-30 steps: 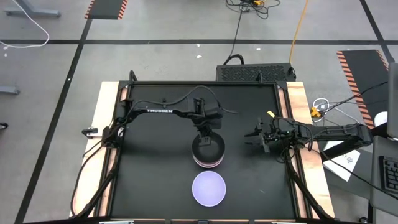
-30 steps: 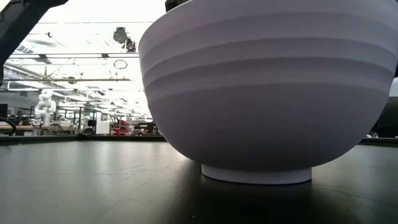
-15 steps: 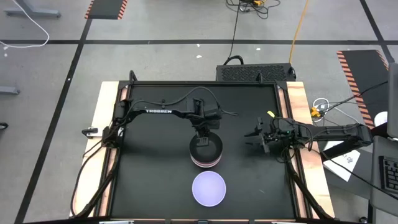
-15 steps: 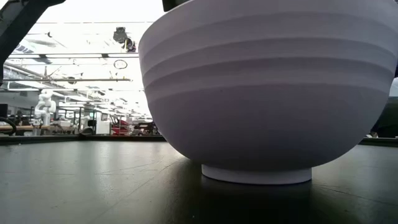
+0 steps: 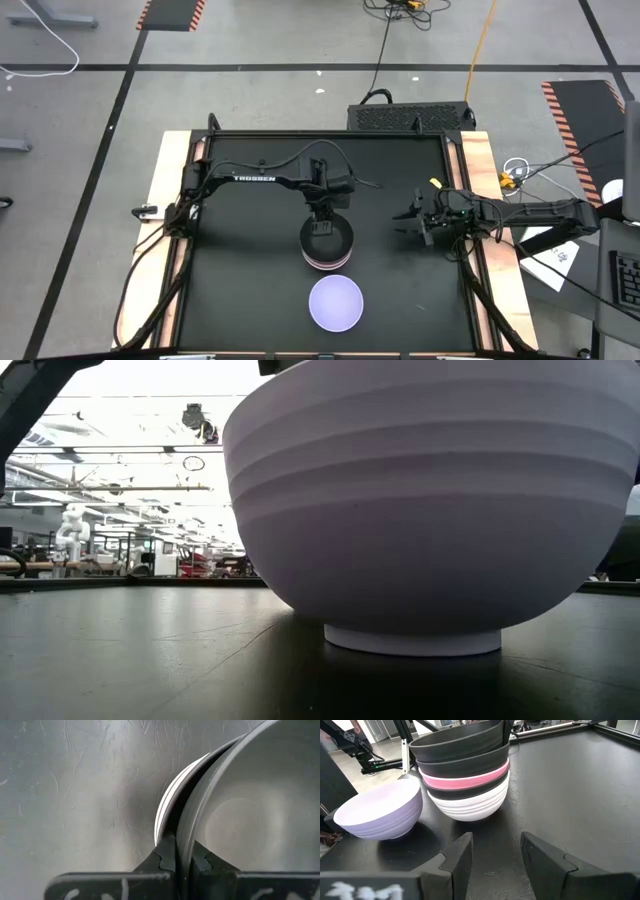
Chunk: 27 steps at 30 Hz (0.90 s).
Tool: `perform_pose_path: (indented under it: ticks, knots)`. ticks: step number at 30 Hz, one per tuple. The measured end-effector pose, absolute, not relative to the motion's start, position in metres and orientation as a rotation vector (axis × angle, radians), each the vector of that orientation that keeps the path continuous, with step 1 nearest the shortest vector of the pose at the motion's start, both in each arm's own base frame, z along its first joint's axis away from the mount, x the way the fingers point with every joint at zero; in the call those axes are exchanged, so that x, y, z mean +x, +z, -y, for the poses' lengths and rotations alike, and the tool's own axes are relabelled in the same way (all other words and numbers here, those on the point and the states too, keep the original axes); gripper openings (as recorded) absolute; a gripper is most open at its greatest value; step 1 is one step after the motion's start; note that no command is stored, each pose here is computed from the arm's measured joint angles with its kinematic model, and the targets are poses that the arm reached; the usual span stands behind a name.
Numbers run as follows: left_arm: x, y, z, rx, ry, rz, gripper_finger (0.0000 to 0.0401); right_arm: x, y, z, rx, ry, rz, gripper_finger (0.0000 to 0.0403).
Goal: Nest bowls inside each other
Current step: Stack the black bowl on top of the black bowl
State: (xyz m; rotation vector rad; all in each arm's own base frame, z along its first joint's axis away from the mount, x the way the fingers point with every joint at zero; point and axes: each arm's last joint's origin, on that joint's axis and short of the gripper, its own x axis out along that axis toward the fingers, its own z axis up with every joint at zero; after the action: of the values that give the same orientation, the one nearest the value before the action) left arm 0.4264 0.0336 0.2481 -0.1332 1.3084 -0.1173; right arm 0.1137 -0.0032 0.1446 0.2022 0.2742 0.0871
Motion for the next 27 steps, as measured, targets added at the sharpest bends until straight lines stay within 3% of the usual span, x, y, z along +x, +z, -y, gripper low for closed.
perform_pose_path:
  ticks: [19,27]
  knots:
    - [0.431,0.248,-0.027,-0.096,-0.178,-1.262,0.0026,0.114,0.145,0.003,0.201,0.086,-0.274,0.0157]
    - [0.434,0.252,-0.02,-0.086,-0.188,-1.234,0.013,0.114,0.145,0.003,0.203,0.086,-0.274,0.0157]
